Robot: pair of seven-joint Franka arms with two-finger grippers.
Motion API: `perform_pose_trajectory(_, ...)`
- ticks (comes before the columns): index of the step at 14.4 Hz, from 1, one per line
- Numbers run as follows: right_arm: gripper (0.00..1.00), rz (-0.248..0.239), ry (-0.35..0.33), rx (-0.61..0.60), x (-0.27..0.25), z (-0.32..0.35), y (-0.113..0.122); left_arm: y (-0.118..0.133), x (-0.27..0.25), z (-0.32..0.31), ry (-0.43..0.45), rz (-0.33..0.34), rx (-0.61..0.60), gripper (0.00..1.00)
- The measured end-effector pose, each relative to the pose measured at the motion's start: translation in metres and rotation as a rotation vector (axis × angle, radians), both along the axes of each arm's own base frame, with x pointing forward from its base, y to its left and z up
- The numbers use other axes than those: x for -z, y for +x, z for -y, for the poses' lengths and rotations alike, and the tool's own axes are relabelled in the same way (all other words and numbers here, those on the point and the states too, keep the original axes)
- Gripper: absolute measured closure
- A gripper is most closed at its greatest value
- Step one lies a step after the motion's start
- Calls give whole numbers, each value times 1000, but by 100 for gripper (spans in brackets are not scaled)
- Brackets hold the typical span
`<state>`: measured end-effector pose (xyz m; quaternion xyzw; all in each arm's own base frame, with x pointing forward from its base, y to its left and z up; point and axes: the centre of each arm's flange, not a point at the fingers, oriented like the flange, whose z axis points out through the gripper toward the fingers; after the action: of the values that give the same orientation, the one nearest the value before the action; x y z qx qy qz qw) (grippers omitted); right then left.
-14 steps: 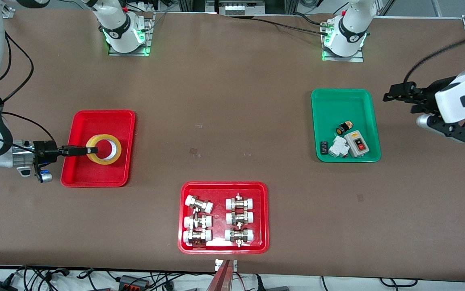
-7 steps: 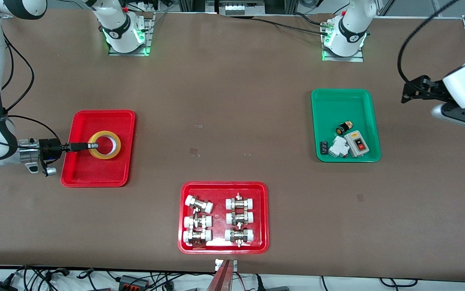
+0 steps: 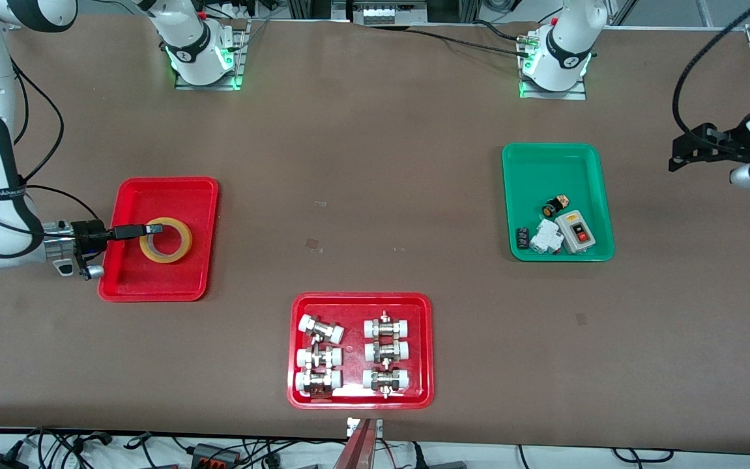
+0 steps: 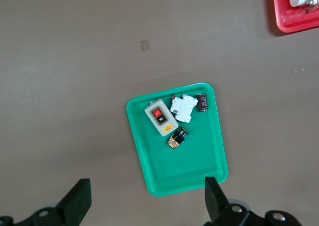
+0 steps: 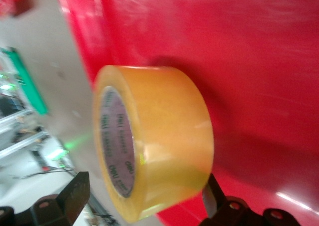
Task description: Left arm passes tape to right arm into tray
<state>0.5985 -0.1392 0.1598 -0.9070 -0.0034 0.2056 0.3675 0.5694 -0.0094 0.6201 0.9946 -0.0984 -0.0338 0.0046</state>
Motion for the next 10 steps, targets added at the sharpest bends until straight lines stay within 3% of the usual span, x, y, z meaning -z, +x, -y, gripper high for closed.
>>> perform_pose_trajectory(4, 0, 53, -176, -145, -32, -14, 17, -12, 6, -1, -18, 32, -29, 0)
perform_pose_trajectory(7, 0, 62, -428, -153, -130, -55, 38, -12, 13, -6, -33, 33, -45, 0)
perform_pose_trajectory(10, 0, 128, -661, -135, -258, -99, 41, -13, 12, -8, -32, 35, -95, 0)
